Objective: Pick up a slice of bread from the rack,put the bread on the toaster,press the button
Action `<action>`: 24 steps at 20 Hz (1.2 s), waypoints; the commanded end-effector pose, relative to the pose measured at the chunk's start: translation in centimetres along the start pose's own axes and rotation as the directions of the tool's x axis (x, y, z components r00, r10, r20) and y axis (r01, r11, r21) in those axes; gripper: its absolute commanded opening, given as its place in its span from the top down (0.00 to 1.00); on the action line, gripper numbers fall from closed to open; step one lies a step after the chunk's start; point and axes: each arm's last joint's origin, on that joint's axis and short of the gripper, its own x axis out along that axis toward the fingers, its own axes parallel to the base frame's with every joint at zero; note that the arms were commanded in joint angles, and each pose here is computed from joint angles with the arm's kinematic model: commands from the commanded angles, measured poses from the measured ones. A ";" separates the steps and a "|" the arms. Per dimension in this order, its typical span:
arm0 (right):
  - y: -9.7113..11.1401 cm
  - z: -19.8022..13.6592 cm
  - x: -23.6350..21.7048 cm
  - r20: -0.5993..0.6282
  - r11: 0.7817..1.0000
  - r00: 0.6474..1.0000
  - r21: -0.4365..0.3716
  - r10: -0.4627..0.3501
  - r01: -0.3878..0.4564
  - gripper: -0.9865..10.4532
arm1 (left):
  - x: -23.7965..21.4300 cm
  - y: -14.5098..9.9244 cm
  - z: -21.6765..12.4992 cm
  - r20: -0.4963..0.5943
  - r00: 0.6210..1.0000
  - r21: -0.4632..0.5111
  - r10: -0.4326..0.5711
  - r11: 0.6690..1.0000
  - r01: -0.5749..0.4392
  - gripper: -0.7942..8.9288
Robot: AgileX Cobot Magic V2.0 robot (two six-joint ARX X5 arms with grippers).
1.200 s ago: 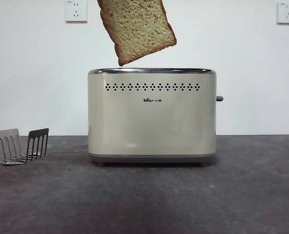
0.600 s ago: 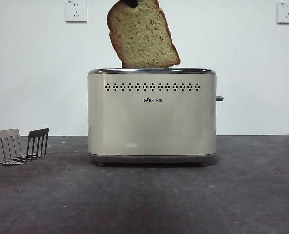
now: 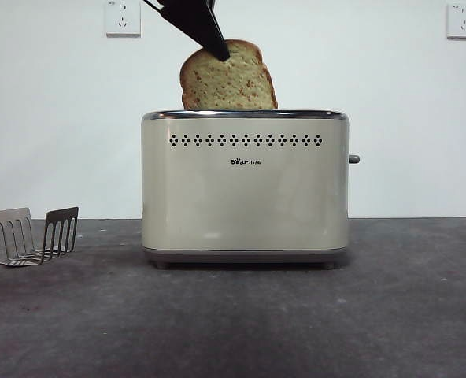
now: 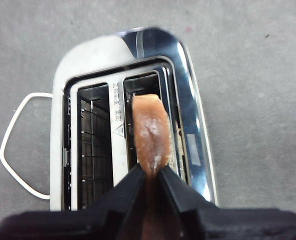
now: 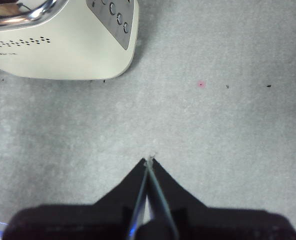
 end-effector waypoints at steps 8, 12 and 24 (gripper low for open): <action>0.0 0.1 0.0 0.004 1.000 1.000 -0.012 0.000 0.000 0.91 | 5.4 0.4 0.1 -0.077 0.997 -0.073 -0.032 0.997 0.026 0.92; 0.0 0.1 0.0 0.005 1.000 1.000 -0.012 0.000 0.000 0.91 | 5.8 0.4 0.8 -0.051 0.999 -0.110 -0.013 0.994 0.007 0.92; 0.0 0.5 0.0 0.046 1.000 0.999 -0.014 0.003 -0.002 0.91 | -3.0 -0.1 2.3 0.102 0.980 -0.353 0.169 0.928 -0.123 0.50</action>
